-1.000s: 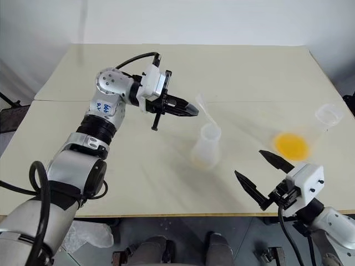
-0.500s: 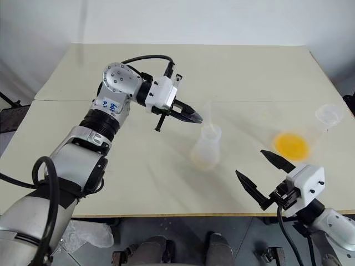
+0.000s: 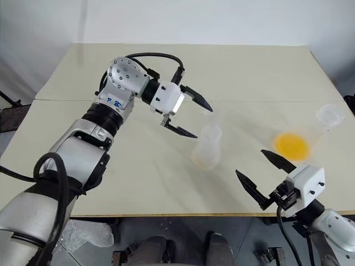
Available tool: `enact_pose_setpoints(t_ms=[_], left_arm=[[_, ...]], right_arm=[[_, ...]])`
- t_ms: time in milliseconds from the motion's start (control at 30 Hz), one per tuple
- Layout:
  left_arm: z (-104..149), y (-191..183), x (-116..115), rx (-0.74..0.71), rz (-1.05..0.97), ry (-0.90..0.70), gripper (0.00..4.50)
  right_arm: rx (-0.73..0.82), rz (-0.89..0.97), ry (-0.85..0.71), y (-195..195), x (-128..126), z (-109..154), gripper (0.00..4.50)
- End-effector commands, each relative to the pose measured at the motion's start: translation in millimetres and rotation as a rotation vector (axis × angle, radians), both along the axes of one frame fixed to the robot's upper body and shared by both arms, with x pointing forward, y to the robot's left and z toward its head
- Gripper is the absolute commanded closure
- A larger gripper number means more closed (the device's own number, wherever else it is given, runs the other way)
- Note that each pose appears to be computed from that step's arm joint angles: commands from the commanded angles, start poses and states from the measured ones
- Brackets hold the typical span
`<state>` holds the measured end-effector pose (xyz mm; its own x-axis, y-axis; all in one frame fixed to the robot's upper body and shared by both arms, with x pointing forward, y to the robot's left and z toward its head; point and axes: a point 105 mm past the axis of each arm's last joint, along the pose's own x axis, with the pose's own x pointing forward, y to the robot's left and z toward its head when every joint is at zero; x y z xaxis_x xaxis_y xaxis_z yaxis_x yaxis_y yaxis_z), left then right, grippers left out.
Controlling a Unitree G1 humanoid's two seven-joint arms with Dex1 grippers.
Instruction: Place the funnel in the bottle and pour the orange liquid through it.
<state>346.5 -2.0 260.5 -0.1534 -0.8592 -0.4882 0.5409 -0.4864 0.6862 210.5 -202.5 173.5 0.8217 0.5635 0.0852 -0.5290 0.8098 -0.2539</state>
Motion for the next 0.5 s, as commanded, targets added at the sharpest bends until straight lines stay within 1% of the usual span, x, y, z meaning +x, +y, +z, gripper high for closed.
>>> enact_pose_setpoints(t_ms=[33, 233, 333, 433, 500], left_arm=[[11.0, -0.3, -11.5, 0.046, -0.095, -0.021, 0.02], [18.5, 2.4, -11.6, 0.004, -0.09, -0.004, 0.02], [29.3, 9.5, -7.9, -0.073, -0.056, 0.055, 0.02], [38.4, 21.0, -2.9, -0.185, -0.011, 0.164, 0.02], [39.5, 29.4, 2.2, -0.256, 0.035, 0.231, 0.02]], right_arm=[[-0.009, -0.002, -0.039, 1.2, -3.4, 6.2, 0.0], [-0.017, -0.009, -0.038, -1.6, -3.2, 6.6, 0.0], [-0.025, -0.028, -0.037, -5.5, -4.5, 7.9, 0.0], [-0.038, -0.079, -0.029, -13.6, -7.8, 7.4, 0.0], [-0.041, -0.114, -0.032, -17.9, -11.8, 8.2, 0.0]])
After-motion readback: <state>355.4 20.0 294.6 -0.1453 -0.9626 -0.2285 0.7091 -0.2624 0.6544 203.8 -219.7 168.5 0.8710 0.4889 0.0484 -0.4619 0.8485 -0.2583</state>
